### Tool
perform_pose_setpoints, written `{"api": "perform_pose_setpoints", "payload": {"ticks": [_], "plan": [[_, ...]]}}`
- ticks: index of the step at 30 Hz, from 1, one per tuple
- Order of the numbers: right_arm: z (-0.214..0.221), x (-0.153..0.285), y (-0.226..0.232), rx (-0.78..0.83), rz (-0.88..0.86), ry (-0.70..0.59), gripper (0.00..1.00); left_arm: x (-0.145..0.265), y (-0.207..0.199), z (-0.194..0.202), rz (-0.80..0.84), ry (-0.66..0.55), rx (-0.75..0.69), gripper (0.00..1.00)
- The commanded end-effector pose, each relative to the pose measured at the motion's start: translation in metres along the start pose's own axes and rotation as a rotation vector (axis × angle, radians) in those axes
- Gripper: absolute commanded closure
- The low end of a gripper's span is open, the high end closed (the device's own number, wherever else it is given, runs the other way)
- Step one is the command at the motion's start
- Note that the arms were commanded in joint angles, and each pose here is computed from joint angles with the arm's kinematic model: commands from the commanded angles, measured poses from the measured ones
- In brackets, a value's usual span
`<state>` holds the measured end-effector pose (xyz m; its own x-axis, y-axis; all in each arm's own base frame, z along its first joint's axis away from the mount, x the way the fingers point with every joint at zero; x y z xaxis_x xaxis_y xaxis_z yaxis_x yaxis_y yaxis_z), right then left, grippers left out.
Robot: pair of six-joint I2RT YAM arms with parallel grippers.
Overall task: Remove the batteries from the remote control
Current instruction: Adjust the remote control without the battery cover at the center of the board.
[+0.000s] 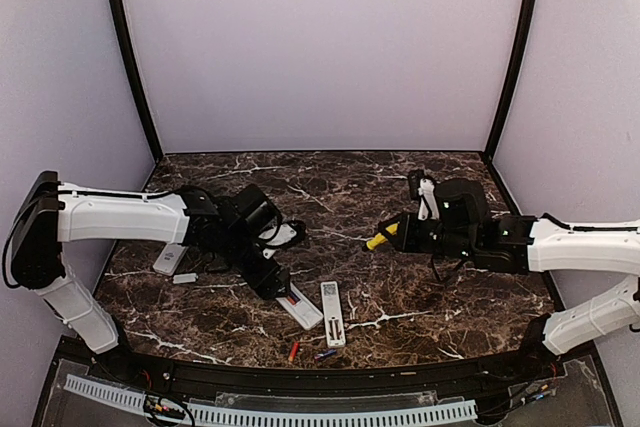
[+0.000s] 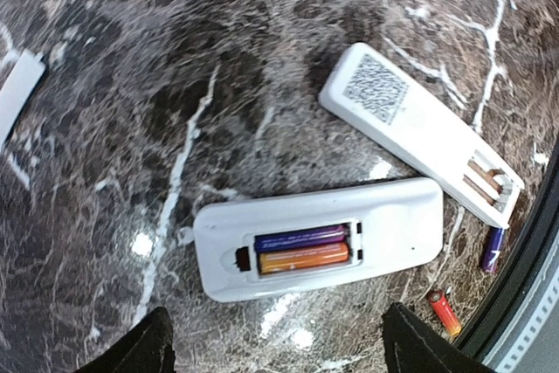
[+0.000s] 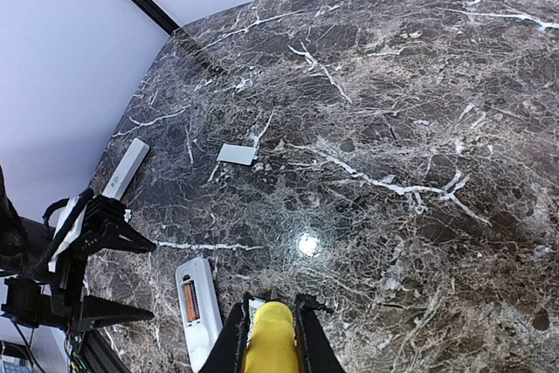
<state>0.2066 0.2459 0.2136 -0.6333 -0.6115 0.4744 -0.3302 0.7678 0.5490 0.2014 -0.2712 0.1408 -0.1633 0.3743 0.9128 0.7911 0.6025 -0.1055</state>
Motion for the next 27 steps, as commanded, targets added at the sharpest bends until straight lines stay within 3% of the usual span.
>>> {"api": "perform_pose_setpoints", "payload": {"ticks": [1,9,15,22,27], "plan": [[-0.01,0.008,0.01,-0.006,-0.037,-0.048,1.0,-0.008,-0.009,-0.006,0.109,-0.052,-0.249,0.19],[-0.009,0.011,0.007,0.002,-0.026,-0.052,1.0,-0.025,-0.013,-0.039,0.172,-0.16,-0.328,0.18],[-0.009,0.02,0.002,-0.005,-0.012,-0.073,1.0,-0.052,-0.014,-0.038,0.252,-0.059,-0.297,0.19],[-0.007,0.021,-0.001,-0.012,-0.009,-0.075,1.0,-0.049,-0.02,-0.02,0.387,0.043,-0.213,0.19],[-0.007,0.018,0.001,-0.008,-0.02,-0.072,1.0,-0.048,-0.02,0.0,0.397,0.102,-0.16,0.21]]}}
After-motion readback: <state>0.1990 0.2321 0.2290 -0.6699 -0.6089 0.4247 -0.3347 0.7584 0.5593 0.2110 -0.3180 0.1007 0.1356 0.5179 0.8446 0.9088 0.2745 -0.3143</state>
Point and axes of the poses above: each gripper's point midway between its finger pads, its own x axis back along the fingers, its own y axis along the line the jaws close on, z = x × y, the point moved 7 cm from there along x, back along the fingers, and after that the axes turned 3 degrees about -x, right-handed, at the moved point
